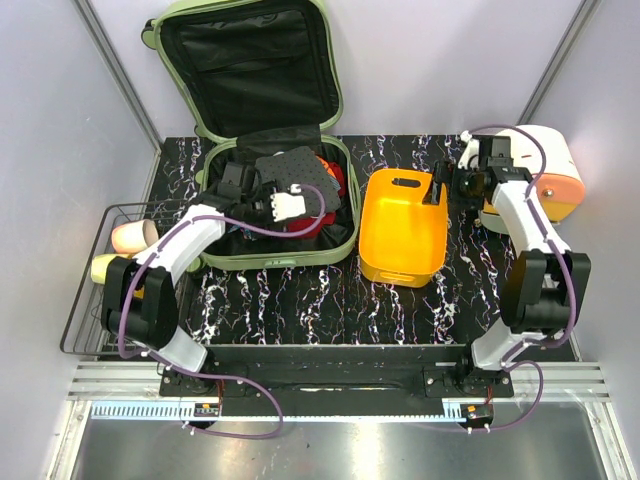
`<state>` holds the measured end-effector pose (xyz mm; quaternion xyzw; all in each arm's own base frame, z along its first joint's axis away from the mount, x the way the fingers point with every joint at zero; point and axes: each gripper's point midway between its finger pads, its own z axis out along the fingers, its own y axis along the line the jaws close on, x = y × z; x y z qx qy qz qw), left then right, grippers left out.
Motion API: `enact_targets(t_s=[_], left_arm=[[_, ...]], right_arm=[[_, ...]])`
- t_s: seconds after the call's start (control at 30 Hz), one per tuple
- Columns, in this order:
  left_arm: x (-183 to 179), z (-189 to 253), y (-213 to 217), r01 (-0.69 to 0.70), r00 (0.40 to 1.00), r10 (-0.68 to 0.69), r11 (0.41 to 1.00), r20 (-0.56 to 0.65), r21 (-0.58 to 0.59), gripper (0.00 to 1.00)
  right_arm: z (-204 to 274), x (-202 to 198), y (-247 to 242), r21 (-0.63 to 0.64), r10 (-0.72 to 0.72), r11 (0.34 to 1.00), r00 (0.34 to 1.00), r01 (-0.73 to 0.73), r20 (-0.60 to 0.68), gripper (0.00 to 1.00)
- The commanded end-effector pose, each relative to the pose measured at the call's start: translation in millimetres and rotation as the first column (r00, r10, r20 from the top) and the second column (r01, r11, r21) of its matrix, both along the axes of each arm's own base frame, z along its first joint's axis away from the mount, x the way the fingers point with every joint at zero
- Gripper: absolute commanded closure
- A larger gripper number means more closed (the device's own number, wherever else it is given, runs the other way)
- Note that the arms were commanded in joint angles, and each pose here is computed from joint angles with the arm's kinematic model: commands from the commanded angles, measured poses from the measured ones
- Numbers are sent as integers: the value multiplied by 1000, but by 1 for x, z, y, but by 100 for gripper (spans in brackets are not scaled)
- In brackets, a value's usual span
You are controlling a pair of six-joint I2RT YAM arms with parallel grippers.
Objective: Open, take out, and arrange the luggage
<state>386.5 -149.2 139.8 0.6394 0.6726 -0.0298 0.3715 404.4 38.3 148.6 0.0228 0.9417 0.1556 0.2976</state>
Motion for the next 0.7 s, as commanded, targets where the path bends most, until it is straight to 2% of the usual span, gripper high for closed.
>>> enact_targets(t_s=[0.0,0.03,0.07,0.1,0.2,0.3,0.33,0.4,0.47,0.5,0.53,0.57,0.6,0.67], left_arm=[[15,17,-1,1,985,-11,998,174,57,30],[17,16,-1,-7,985,-4,998,174,61,34],[21,20,2,-22,982,9,997,187,70,43],[22,20,3,-28,983,15,997,183,71,47],[17,35,-3,0,986,-3,1000,169,16,59],[2,51,-13,60,987,-53,997,153,-41,60],[-1,55,-14,69,987,-61,996,150,-52,61],[-8,62,-18,91,987,-81,993,141,-70,64],[-10,67,-17,95,988,-84,992,132,-79,68],[-10,69,-18,97,988,-85,992,127,-83,71],[-9,70,-15,88,990,-77,992,118,-92,75],[-10,74,-16,93,991,-81,990,108,-106,78],[-9,74,-15,86,992,-75,990,99,-112,80],[-8,80,-14,81,994,-70,987,86,-140,85]], right_arm=[[90,19,28,-60,238,970,890,-234,389,0],[94,14,35,-136,321,947,838,-292,441,0],[100,16,35,-177,353,936,801,-306,484,0],[117,19,53,-226,418,908,712,-354,564,0],[122,11,85,-387,586,804,497,-451,640,0],[130,7,121,-515,684,711,302,-479,664,0],[126,7,130,-530,697,694,270,-488,664,0],[128,3,156,-572,719,649,158,-502,677,0],[122,3,177,-578,721,627,108,-522,685,0],[125,-2,195,-590,716,609,46,-530,697,0],[117,-2,204,-595,717,592,20,-544,696,0],[115,-6,214,-609,716,570,-30,-552,697,0],[118,-12,232,-659,715,539,-128,-524,687,0],[106,-14,254,-699,728,497,-191,-515,659,0]])
